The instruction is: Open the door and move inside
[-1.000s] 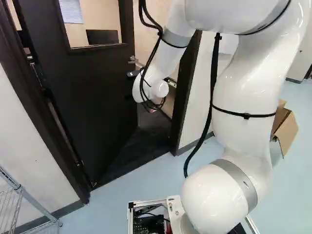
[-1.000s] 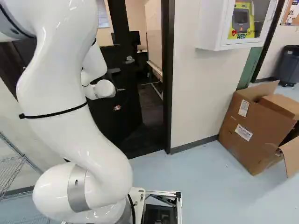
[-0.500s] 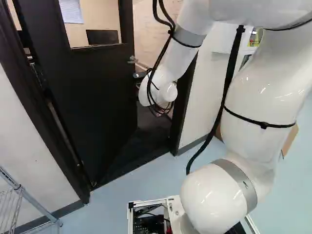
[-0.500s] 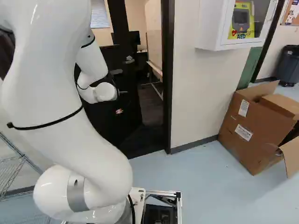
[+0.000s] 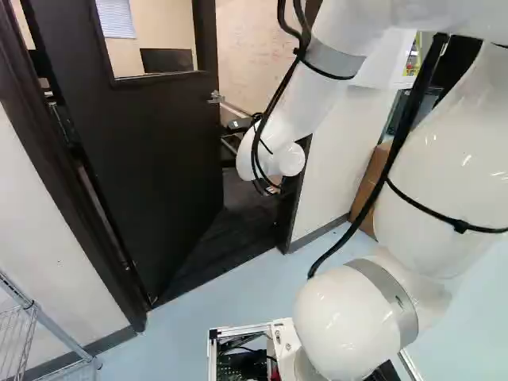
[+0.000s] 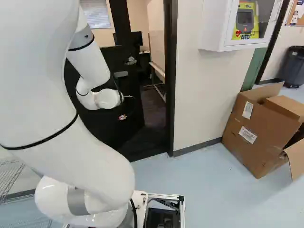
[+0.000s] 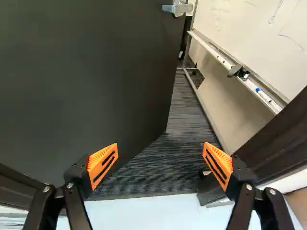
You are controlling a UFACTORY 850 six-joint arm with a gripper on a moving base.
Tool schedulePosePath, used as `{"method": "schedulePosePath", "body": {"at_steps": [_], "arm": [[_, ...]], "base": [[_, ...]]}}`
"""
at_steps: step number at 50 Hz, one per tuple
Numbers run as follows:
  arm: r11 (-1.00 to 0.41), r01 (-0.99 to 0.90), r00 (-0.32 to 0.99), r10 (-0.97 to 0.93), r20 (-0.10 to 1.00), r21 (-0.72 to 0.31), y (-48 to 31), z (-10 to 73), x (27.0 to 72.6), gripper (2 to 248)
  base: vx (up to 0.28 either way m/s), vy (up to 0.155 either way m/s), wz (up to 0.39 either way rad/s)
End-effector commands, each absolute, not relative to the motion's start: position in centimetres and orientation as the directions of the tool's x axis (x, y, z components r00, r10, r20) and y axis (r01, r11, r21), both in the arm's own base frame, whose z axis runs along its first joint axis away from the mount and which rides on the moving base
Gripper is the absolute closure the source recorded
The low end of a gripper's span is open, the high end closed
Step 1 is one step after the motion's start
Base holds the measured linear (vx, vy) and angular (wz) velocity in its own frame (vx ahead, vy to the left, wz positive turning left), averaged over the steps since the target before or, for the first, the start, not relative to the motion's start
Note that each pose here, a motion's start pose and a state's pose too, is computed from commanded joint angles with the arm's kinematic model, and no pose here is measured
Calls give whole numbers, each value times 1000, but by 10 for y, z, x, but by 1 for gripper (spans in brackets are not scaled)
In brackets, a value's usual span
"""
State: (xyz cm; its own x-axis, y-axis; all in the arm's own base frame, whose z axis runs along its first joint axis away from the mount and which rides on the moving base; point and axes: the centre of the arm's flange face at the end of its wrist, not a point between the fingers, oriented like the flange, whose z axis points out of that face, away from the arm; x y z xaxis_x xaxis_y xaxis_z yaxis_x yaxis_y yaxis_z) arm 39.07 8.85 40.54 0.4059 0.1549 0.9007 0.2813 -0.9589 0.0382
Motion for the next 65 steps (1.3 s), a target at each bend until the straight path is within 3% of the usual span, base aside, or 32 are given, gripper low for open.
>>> {"method": "schedulePosePath", "body": {"at_steps": [65], "arm": [[-977,209,412,120,903,34,58,405,371,3]], "base": [[0,0,0]]}}
